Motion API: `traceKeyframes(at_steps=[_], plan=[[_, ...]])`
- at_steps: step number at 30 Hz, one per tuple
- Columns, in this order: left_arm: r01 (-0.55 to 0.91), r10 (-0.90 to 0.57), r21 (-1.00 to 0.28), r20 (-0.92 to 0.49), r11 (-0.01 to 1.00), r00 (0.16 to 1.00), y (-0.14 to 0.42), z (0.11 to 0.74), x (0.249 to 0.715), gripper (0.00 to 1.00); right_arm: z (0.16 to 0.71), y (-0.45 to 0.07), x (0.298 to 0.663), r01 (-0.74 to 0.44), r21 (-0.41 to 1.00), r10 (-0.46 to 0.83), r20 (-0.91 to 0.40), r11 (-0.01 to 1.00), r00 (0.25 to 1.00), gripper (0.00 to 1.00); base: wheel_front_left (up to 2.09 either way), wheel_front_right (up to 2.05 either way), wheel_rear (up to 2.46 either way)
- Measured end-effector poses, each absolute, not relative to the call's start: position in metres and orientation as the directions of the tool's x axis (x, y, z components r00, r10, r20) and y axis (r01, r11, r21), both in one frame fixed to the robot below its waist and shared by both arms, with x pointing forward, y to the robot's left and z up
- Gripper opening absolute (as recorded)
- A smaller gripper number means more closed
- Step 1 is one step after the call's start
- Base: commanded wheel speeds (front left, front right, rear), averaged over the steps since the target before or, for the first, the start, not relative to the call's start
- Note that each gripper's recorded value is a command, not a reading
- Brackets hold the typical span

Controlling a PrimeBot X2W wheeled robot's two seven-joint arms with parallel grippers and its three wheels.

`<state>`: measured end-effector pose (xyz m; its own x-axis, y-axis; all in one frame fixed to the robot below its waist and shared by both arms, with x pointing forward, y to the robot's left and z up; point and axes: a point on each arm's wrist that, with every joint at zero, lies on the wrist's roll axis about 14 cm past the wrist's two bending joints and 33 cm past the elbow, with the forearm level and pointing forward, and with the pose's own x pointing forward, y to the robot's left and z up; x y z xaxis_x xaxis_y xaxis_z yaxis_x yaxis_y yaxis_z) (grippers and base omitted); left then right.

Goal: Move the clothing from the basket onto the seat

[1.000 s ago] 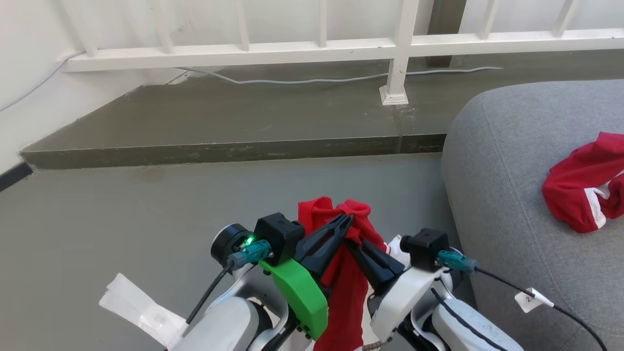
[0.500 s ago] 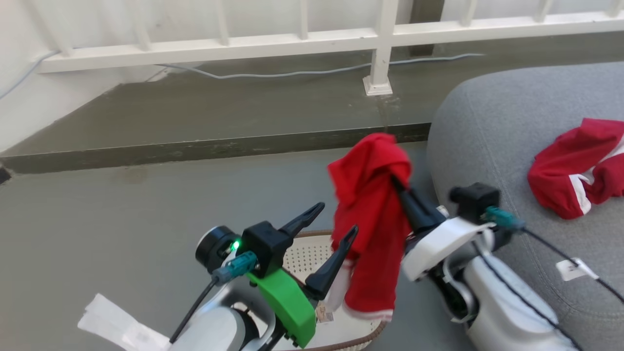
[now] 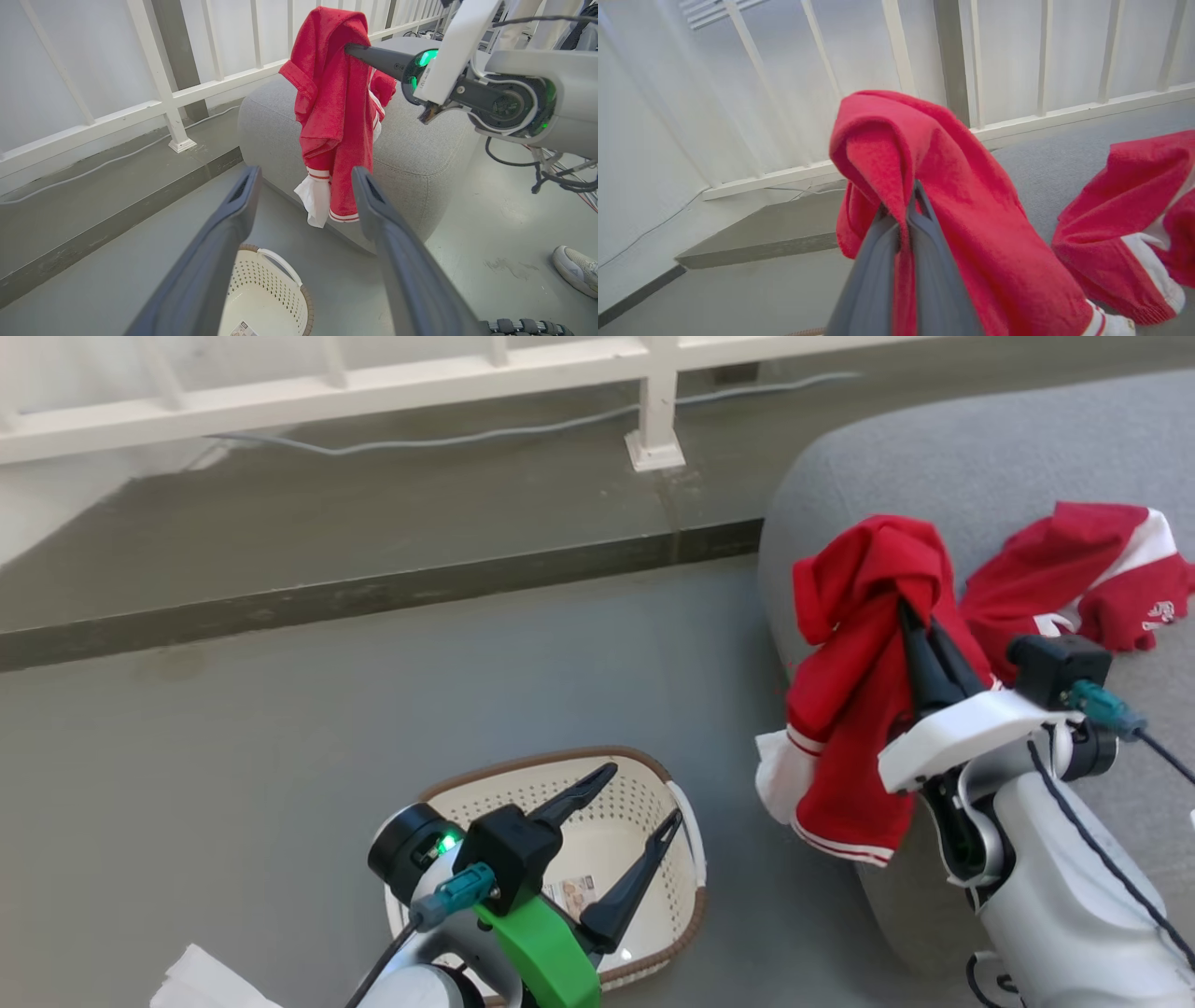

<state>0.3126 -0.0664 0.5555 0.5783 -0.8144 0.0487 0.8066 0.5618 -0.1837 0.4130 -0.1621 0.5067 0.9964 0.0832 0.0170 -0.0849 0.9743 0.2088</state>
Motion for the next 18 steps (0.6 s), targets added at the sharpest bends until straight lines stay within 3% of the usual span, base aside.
traceKeyframes(at_steps=[11,18], plan=[[0.854,-0.867,-0.2,0.038,0.481,0.497,-0.087,0.546,0.311,1.0,0.512,-0.221,0.414,0.077,0.207,-0.085,0.032,0.975,0.996,0.0,0.0,0.0,0.0],[0.871,-0.893,-0.236,0.024,0.432,0.449,-0.1,0.537,0.315,1.0,0.567,-0.278,0.442,0.159,0.131,-0.18,0.166,0.979,0.97,0.0,0.0,0.0,0.0]])
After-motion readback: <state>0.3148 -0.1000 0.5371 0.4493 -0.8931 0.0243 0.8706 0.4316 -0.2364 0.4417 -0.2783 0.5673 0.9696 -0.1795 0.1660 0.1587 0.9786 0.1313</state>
